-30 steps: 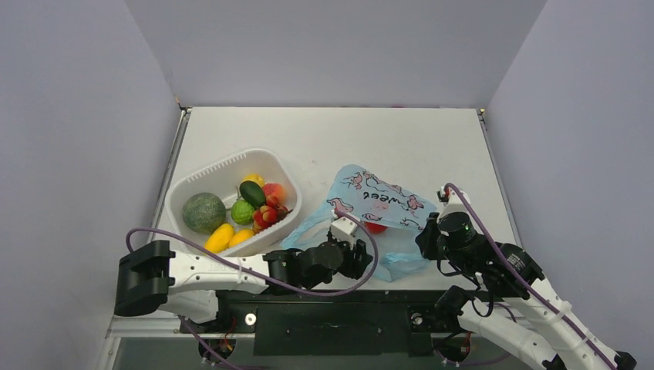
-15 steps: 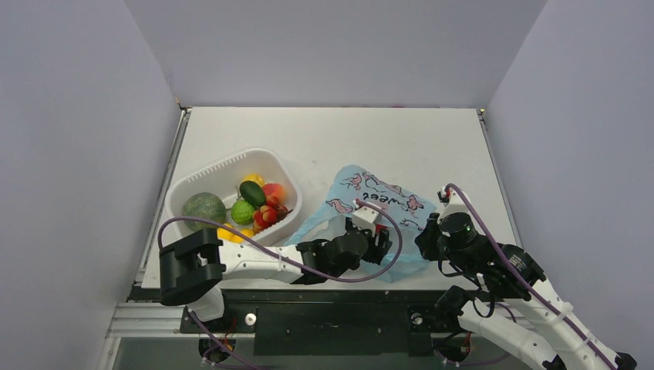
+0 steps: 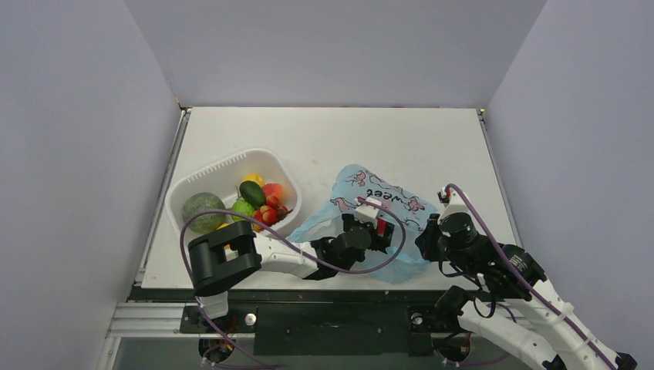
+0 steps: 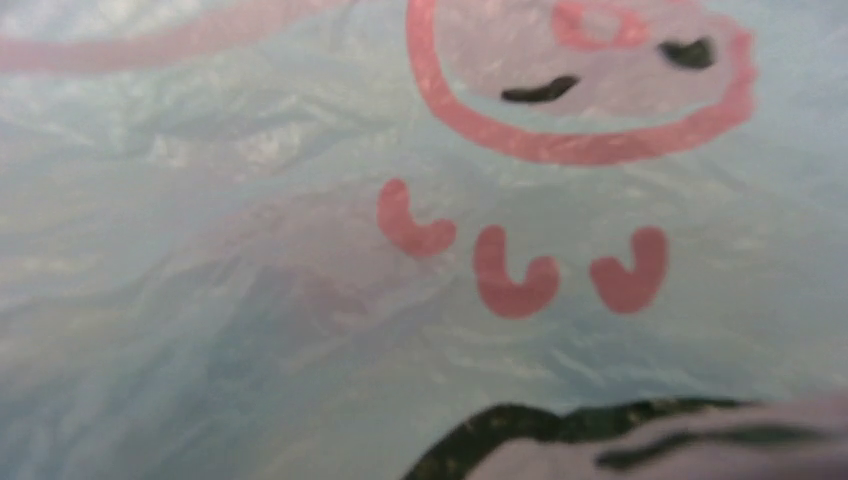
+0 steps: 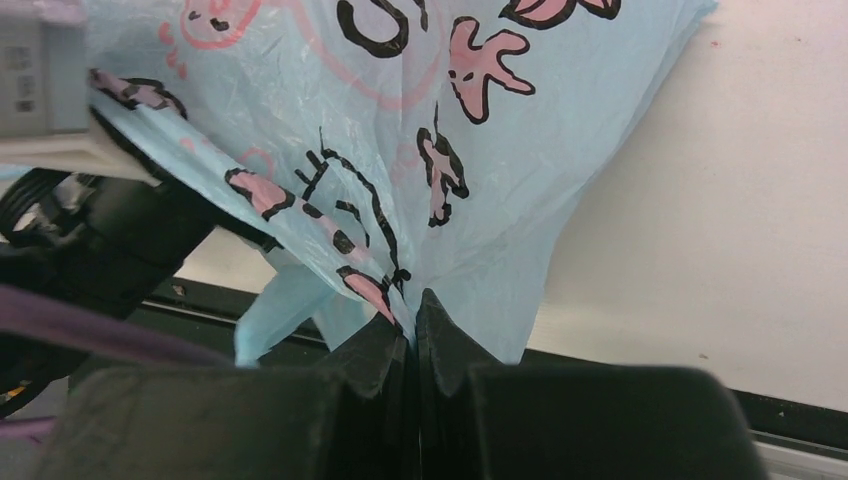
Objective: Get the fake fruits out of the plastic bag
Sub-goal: Take out the fake fruit from the plastic bag.
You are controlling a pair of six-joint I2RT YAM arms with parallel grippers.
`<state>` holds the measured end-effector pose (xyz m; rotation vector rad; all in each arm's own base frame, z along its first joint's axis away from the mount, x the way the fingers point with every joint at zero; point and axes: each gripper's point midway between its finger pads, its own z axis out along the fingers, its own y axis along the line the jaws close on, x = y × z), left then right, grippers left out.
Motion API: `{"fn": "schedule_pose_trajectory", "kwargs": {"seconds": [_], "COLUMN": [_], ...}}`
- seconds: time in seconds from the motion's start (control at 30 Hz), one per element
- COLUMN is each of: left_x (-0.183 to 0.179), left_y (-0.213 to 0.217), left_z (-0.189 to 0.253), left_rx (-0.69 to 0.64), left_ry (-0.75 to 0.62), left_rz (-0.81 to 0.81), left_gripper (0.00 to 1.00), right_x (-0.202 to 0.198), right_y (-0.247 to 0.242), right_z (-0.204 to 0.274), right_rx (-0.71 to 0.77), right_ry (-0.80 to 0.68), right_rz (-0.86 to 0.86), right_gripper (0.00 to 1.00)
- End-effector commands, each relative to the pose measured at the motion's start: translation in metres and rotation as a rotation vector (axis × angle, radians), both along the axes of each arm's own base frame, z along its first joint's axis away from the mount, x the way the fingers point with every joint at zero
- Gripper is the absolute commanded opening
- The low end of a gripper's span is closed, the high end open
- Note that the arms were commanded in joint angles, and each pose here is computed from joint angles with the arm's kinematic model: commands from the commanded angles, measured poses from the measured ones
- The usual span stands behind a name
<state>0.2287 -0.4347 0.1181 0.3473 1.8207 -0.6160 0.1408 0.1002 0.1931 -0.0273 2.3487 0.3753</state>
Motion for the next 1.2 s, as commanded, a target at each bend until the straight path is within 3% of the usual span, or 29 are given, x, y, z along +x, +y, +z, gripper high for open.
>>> {"fn": "schedule_pose_trajectory", "kwargs": {"seconds": [0.0, 0.2, 0.43, 0.47, 0.6, 0.63, 0.7, 1.0, 1.17], "left_x": [0.028, 0.049, 0.061, 0.06, 0.051, 0.049, 0.043, -0.009, -0.045], "left_y": [-0.013, -0.016, -0.008, -0.012, -0.023, -0.023, -0.022, -0.031, -0.029], "left_z": [0.017, -0.008, -0.027, -0.027, -0.031, -0.03, -0.029, 0.005, 0.038], "left_rx": [-0.028, 0.082, 0.131, 0.129, 0.138, 0.14, 0.135, -0.005, -0.148], "left_ry": [-0.087, -0.13, -0.138, -0.133, -0.106, -0.095, -0.062, 0.166, 0.265], "left_rz": [0.063, 0.14, 0.225, 0.203, 0.117, 0.107, 0.088, -0.162, -0.325], "left_gripper": [0.91, 0.95, 0.86, 0.83, 0.52, 0.4, 0.28, 0.14, 0.13], "right_x": [0.001, 0.0, -0.001, -0.001, -0.001, -0.001, -0.002, -0.001, 0.0], "right_y": [0.005, 0.006, 0.009, 0.009, 0.005, 0.006, 0.006, 0.001, -0.003], "right_z": [0.014, 0.014, 0.015, 0.014, 0.012, 0.013, 0.013, 0.011, 0.006], "right_rx": [0.035, 0.041, 0.056, 0.056, 0.051, 0.052, 0.054, 0.031, 0.011], "right_ry": [-0.02, -0.016, -0.015, -0.014, -0.023, -0.023, -0.021, -0.032, -0.035], "right_rz": [0.007, 0.011, 0.019, 0.018, 0.008, 0.009, 0.01, -0.002, -0.012], "right_gripper": [0.0, 0.0, 0.0, 0.0, 0.0, 0.0, 0.0, 0.0, 0.0]}}
